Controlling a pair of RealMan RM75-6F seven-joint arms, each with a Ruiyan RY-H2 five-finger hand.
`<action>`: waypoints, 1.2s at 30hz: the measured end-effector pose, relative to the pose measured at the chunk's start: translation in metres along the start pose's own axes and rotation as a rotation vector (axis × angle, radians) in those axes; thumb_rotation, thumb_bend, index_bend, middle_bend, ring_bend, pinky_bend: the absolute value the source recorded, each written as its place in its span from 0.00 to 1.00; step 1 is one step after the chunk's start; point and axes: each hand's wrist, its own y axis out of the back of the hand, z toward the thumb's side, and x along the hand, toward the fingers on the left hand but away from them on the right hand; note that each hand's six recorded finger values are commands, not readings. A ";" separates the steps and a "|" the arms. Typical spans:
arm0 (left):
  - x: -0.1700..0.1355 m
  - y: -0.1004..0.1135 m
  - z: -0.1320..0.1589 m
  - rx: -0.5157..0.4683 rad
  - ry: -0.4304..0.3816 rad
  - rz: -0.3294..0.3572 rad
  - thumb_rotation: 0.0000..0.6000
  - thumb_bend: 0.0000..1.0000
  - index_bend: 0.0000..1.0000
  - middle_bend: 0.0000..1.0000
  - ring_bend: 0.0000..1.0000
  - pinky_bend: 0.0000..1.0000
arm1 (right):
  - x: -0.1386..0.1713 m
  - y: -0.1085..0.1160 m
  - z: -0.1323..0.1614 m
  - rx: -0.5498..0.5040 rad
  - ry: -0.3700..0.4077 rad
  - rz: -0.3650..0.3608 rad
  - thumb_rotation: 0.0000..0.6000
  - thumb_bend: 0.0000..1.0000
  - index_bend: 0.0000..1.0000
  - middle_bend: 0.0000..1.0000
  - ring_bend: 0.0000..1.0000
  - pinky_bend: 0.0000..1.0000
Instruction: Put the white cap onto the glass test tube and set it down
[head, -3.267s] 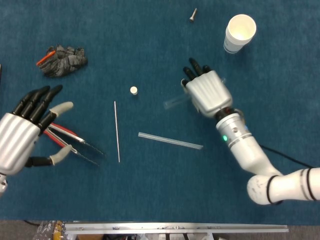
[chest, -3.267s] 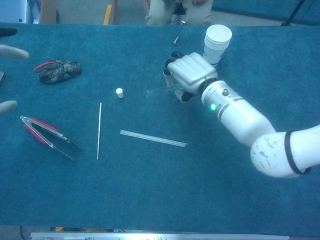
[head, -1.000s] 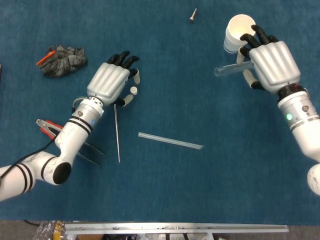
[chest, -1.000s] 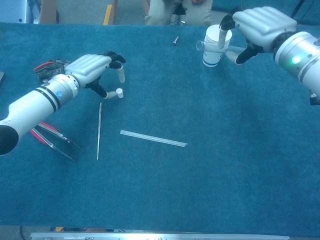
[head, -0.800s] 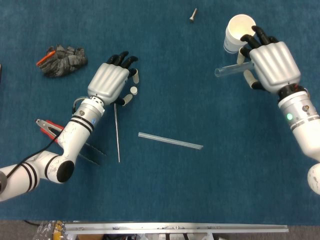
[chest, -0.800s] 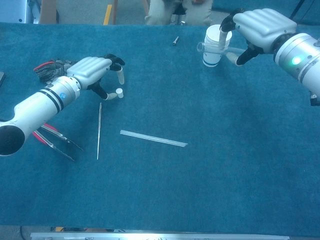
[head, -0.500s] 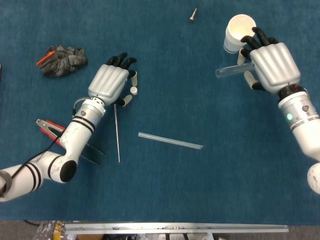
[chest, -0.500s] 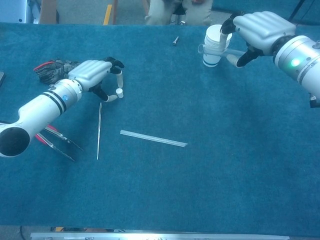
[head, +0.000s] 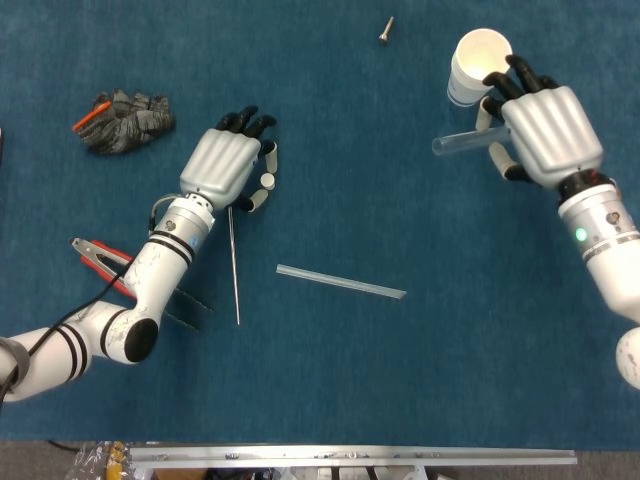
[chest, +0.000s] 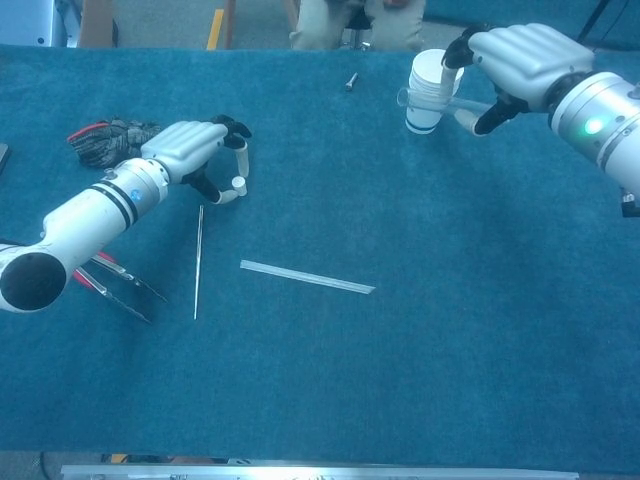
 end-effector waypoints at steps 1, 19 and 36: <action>0.000 0.000 0.000 0.002 0.000 -0.001 1.00 0.29 0.46 0.13 0.00 0.00 | 0.000 0.000 -0.001 -0.002 -0.001 0.000 1.00 0.45 0.61 0.22 0.06 0.27; 0.002 -0.002 0.002 -0.001 0.009 -0.004 1.00 0.31 0.51 0.15 0.00 0.00 | 0.003 0.000 -0.007 -0.010 -0.011 -0.004 1.00 0.44 0.61 0.22 0.06 0.27; -0.034 0.044 -0.016 -0.114 -0.005 0.035 1.00 0.32 0.53 0.18 0.00 0.00 | -0.007 -0.002 0.005 -0.106 0.001 0.031 1.00 0.44 0.62 0.22 0.06 0.27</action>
